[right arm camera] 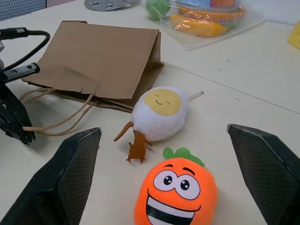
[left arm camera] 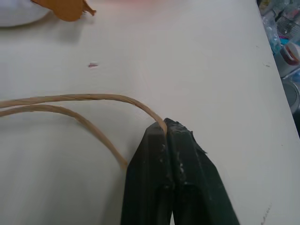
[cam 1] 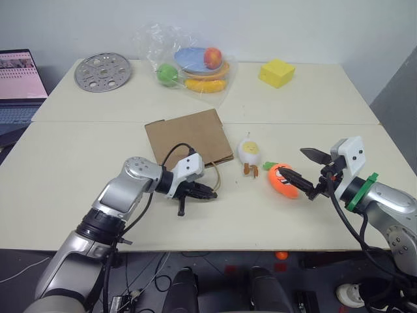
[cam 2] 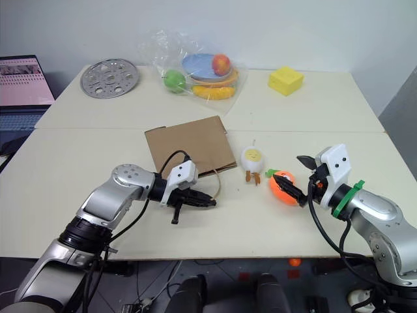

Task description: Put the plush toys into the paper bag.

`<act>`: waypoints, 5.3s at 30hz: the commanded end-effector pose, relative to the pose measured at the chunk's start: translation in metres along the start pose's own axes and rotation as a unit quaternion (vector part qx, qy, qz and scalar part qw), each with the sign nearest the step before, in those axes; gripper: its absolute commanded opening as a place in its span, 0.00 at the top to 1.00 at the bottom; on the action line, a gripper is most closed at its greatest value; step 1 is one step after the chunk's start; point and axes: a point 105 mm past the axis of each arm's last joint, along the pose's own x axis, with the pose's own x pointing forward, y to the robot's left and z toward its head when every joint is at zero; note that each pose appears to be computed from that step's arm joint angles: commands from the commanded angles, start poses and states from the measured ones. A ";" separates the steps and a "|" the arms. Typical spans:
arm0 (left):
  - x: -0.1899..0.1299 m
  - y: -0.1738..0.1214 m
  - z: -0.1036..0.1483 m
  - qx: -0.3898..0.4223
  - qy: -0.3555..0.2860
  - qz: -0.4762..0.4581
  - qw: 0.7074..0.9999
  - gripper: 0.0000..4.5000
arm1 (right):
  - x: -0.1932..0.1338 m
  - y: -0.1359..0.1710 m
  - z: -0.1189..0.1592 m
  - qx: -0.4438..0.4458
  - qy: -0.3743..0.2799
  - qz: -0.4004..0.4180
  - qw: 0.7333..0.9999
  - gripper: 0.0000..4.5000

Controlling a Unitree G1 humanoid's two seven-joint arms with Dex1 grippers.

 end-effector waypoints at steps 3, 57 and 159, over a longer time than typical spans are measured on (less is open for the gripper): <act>-0.037 0.021 0.042 0.021 -0.059 0.045 0.997 0.99 | 0.003 0.006 0.013 -0.029 -0.022 0.011 0.999 0.00; -0.191 0.091 0.195 0.144 -0.293 0.305 0.895 1.00 | 0.203 0.102 -0.055 -0.020 0.061 0.038 0.997 1.00; -0.109 0.022 0.160 0.039 -0.267 0.090 0.959 1.00 | 0.210 0.099 0.046 0.055 -0.024 0.094 0.994 0.55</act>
